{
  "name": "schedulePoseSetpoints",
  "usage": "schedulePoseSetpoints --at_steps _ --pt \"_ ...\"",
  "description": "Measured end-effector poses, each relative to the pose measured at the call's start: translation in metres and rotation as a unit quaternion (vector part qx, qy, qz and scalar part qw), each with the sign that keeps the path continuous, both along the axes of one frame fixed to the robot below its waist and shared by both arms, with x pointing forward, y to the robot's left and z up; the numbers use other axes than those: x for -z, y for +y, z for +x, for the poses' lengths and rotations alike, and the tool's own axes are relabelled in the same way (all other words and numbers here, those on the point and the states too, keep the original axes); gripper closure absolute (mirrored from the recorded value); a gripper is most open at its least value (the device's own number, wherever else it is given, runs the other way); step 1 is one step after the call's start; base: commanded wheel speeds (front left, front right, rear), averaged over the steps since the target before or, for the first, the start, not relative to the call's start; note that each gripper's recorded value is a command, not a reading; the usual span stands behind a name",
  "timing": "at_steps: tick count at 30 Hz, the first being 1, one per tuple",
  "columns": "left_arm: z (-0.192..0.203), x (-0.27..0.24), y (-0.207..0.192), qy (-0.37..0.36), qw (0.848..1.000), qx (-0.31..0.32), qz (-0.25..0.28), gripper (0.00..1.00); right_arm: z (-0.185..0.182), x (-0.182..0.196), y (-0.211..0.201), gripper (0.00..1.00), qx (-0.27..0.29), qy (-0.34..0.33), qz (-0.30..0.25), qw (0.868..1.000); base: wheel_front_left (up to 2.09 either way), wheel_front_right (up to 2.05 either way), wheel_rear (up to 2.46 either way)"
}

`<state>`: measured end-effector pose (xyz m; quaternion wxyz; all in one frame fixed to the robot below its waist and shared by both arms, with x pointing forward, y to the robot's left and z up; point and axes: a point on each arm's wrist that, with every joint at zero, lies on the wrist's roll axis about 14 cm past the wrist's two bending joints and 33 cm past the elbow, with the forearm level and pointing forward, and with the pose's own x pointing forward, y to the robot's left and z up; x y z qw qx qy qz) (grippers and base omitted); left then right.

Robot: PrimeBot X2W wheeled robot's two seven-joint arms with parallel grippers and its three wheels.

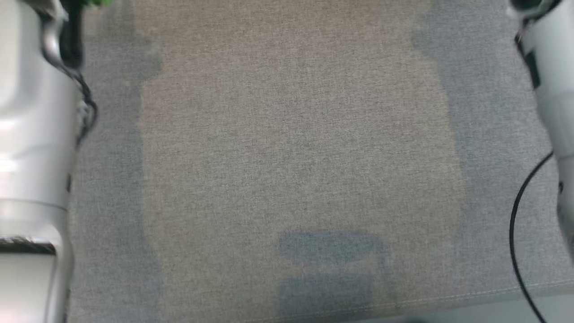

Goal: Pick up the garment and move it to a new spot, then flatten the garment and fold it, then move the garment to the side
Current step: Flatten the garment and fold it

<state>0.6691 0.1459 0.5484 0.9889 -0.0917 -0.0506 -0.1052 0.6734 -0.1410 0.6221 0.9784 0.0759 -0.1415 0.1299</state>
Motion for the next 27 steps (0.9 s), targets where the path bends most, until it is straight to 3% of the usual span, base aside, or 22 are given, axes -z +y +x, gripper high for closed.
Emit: schedulePoseSetpoints --at_steps 6,9,16,27 --pt "-0.045 0.095 0.000 0.111 0.993 -0.004 -0.043 1.00 -0.037 0.109 -0.004 1.00 0.000 0.114 0.065 0.991 0.00 0.00 0.00" --pt "-0.068 0.114 0.009 0.128 0.990 -0.013 -0.056 1.00 -0.071 0.150 -0.005 1.00 0.000 0.162 0.090 0.983 0.00 0.00 0.00" --pt "-0.126 0.127 0.022 0.128 0.990 -0.023 -0.057 1.00 -0.149 0.188 -0.011 1.00 0.008 0.212 0.142 0.967 0.00 0.00 0.00" --pt "-0.226 0.101 0.031 0.111 0.993 -0.042 -0.027 1.00 -0.264 0.182 -0.037 1.00 0.036 0.246 0.172 0.953 0.00 0.00 0.00"
